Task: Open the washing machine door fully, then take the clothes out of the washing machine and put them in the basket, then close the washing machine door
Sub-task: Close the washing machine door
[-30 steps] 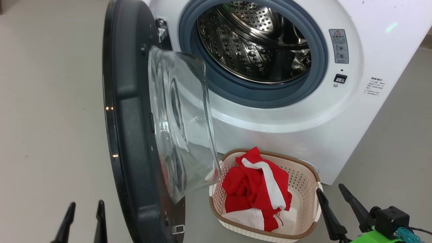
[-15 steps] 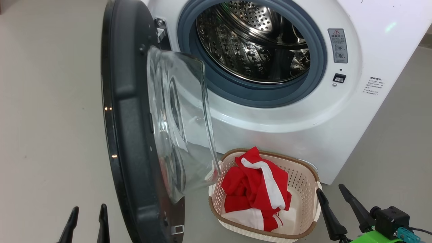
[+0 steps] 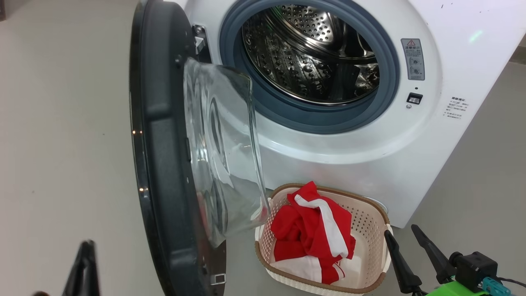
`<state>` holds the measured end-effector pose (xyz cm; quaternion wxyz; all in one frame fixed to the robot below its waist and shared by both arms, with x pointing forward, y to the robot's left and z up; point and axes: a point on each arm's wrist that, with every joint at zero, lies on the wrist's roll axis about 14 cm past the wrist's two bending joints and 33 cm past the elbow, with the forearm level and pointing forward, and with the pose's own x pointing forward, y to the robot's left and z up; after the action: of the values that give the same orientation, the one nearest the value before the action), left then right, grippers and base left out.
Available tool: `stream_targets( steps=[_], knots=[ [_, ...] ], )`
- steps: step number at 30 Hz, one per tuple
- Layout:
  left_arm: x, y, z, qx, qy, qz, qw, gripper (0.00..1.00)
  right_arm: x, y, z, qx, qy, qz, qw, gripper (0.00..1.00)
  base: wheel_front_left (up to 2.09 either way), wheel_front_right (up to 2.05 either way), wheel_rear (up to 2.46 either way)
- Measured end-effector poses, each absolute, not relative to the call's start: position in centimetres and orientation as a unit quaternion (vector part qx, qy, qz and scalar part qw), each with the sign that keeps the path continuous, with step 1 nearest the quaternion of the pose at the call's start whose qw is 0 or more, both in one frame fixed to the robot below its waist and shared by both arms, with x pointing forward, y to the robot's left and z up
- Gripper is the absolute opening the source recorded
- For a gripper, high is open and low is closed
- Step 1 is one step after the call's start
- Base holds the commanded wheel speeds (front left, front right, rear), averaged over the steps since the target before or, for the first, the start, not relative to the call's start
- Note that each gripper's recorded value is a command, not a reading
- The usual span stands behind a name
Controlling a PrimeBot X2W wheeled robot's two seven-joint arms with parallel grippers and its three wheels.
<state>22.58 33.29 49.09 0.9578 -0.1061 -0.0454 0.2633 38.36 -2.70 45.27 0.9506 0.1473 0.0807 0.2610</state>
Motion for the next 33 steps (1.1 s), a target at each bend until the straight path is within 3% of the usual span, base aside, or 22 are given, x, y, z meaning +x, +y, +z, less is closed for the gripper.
stream_targets(
  steps=[8,15,23,33],
  knots=[
    [24.7,33.6,50.8,-0.213,-0.101,0.241,0.941,0.00,38.3,-3.0,45.1,0.149,0.083,0.256,0.951,1.00,0.00,0.00,0.00],
    [25.2,34.8,52.5,-0.372,-0.155,0.218,0.889,0.00,38.2,-3.3,44.9,0.153,0.084,0.249,0.953,1.00,0.00,0.00,0.00],
    [27.0,32.6,55.9,-0.523,-0.148,0.105,0.833,0.00,38.3,-3.7,44.6,0.155,0.088,0.243,0.954,1.00,0.00,0.00,0.00],
    [27.8,28.4,57.0,-0.586,-0.072,-0.004,0.807,0.00,38.4,-4.0,44.3,0.156,0.092,0.238,0.954,1.00,0.00,0.00,0.00]
  ],
)
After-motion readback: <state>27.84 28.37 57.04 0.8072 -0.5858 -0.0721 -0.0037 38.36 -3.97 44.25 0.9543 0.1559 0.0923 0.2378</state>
